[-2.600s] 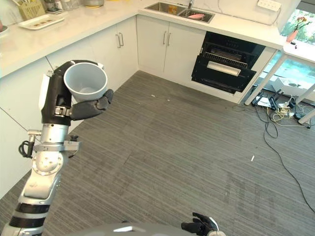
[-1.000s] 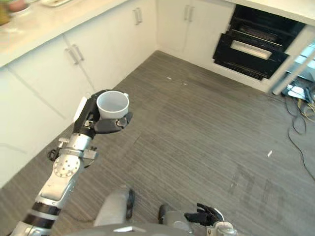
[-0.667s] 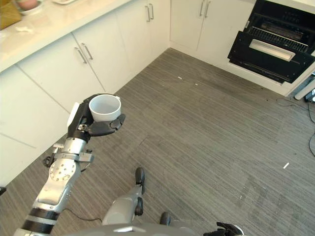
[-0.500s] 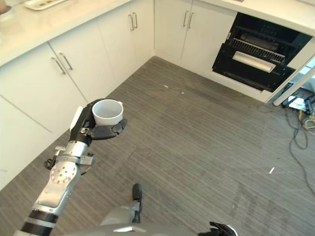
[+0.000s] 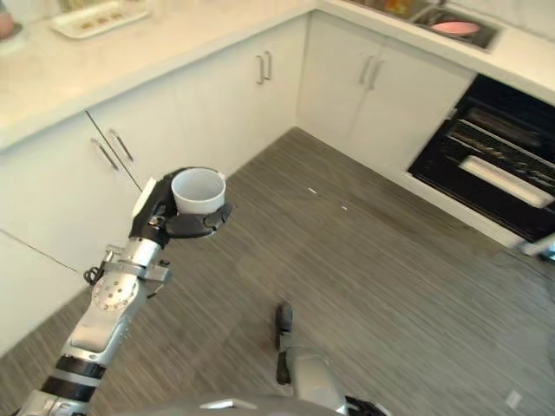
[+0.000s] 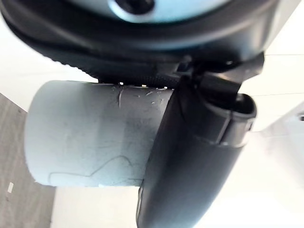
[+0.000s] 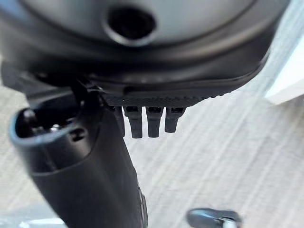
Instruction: Place the dishes in the dishwasher.
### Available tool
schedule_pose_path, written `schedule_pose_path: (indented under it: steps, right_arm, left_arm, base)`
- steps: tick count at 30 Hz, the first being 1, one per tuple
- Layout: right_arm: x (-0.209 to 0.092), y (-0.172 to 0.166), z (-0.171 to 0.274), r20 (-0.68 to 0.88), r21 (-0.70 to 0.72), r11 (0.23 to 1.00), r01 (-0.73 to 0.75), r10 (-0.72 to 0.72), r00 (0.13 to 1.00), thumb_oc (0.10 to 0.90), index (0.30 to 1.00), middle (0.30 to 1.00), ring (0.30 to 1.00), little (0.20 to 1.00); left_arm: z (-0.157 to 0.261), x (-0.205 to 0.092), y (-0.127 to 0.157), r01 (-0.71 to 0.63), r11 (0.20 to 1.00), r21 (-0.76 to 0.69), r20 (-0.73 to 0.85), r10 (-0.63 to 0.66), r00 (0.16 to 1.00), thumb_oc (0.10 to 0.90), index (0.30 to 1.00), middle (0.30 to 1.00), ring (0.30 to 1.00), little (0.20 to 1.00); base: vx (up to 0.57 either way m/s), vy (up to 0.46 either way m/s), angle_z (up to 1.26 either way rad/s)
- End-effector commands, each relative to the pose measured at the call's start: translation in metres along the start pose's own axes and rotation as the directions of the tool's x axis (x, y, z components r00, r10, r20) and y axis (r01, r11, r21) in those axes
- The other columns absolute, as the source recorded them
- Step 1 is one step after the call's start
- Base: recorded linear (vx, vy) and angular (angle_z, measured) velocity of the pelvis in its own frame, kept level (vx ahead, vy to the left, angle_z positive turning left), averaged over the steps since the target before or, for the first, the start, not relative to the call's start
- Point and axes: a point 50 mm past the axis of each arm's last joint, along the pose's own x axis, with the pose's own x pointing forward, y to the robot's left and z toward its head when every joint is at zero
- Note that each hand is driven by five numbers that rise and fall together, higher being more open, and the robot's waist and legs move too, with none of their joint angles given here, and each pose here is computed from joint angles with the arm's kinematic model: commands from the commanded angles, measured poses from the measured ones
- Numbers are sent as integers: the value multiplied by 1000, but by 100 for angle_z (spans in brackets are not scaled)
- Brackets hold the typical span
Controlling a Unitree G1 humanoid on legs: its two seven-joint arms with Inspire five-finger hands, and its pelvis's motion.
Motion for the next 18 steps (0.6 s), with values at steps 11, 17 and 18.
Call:
schedule_pose_path:
  steps: [11, 17, 18]
  right_arm:
    - [-167, -89, 313, 910, 322, 887, 331, -387, 151, 800, 900, 900, 900, 900]
    - [-158, -67, 236, 953, 228, 922, 312, -277, 123, 800, 900, 900, 900, 900]
    - [-182, -55, 248, 972, 224, 935, 275, -235, 7, 800, 900, 900, 900, 900]
  left_arm:
    - [88, 12, -15, 96, 995, 36, 421, -102, 901, 400, 300, 300, 300, 300]
    - [88, -1, 1, -51, 995, 84, 464, 6, 886, 400, 300, 300, 300, 300]
    - [89, 0, -5, -20, 997, 74, 471, -18, 882, 400, 300, 300, 300, 300]
  base:
    - [499, -37, -31]
    - [397, 201, -161]
    - [269, 201, -185]
